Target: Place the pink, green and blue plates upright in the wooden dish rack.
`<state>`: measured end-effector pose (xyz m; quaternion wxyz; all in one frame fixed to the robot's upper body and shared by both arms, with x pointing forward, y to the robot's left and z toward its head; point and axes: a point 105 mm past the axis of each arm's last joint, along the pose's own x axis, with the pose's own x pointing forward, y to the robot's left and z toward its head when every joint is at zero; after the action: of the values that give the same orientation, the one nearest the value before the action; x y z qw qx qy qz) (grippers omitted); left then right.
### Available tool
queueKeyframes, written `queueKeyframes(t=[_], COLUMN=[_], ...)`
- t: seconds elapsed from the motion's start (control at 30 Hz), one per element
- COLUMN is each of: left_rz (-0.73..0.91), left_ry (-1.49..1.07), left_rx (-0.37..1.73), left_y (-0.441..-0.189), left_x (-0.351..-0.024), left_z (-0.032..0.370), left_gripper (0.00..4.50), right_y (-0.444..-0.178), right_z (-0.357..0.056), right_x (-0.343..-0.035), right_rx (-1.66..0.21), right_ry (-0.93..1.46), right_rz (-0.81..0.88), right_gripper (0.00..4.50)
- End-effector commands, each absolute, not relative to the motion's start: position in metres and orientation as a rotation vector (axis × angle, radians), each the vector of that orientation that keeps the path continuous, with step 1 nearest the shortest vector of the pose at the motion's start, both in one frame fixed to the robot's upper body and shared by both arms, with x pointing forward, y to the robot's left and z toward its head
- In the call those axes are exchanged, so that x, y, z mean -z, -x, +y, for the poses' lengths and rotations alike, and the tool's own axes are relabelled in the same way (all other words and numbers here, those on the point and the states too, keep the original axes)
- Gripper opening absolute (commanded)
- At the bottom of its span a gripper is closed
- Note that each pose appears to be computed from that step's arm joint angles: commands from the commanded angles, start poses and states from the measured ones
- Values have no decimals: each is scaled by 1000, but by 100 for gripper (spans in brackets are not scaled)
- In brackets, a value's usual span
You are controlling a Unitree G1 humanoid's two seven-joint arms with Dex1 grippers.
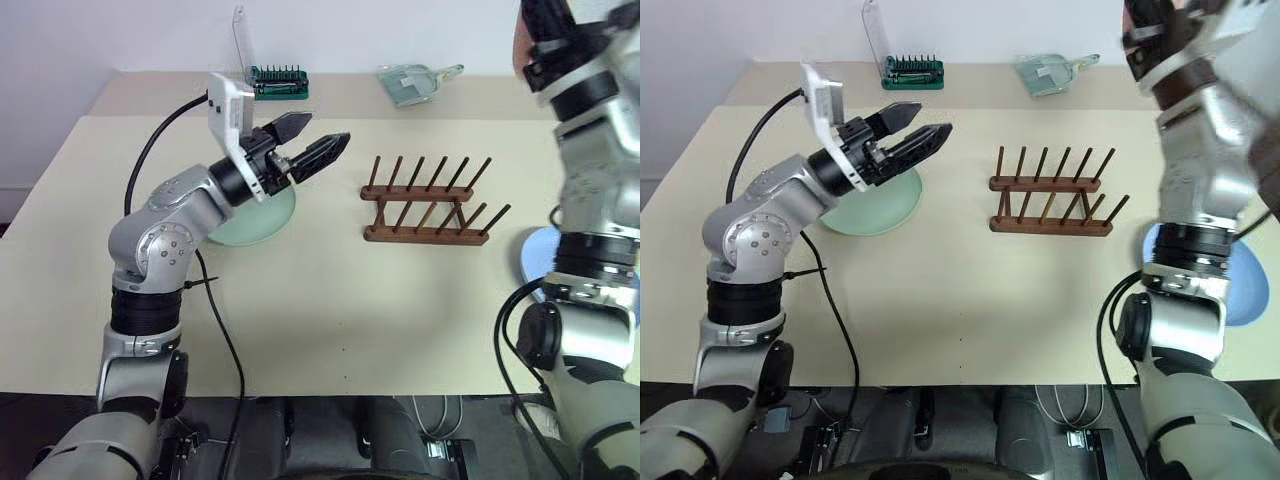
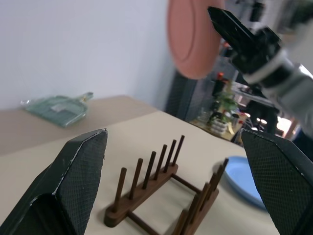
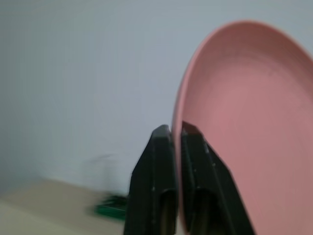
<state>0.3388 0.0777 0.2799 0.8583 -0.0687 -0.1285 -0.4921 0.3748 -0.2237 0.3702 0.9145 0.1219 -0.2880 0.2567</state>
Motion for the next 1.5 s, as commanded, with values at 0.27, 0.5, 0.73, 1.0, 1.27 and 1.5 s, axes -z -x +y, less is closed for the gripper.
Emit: queueKeyframes(t=[0.27, 0.5, 0.73, 1.0, 1.27, 1.5], left_rz=[-349, -352, -360, -356, -350, -345], left_ry=[113, 97, 28, 30, 41, 34], left_rx=[1100, 1167, 1205, 1204, 1198, 1190], left_y=[-338, -332, -326, -326, -328, -328], left_x=[-287, -288, -283, -283, -285, -283], left_z=[100, 101, 106, 105, 105, 105], left_gripper=[446, 446, 446, 446, 446, 450], right_y=[-318, -306, -304, -306, -318, -320], right_z=[-267, -285, -298, -304, -293, -282], right_x=[-387, -354, -330, -310, -284, -277], right_rx=[-706, -738, -694, -650, -549, -604], right_ry=[-666, -813, -862, -840, -602, -595], right_rz=[-481, -331, -267, -221, -176, -164], right_gripper=[0, 0, 0, 0, 0, 145])
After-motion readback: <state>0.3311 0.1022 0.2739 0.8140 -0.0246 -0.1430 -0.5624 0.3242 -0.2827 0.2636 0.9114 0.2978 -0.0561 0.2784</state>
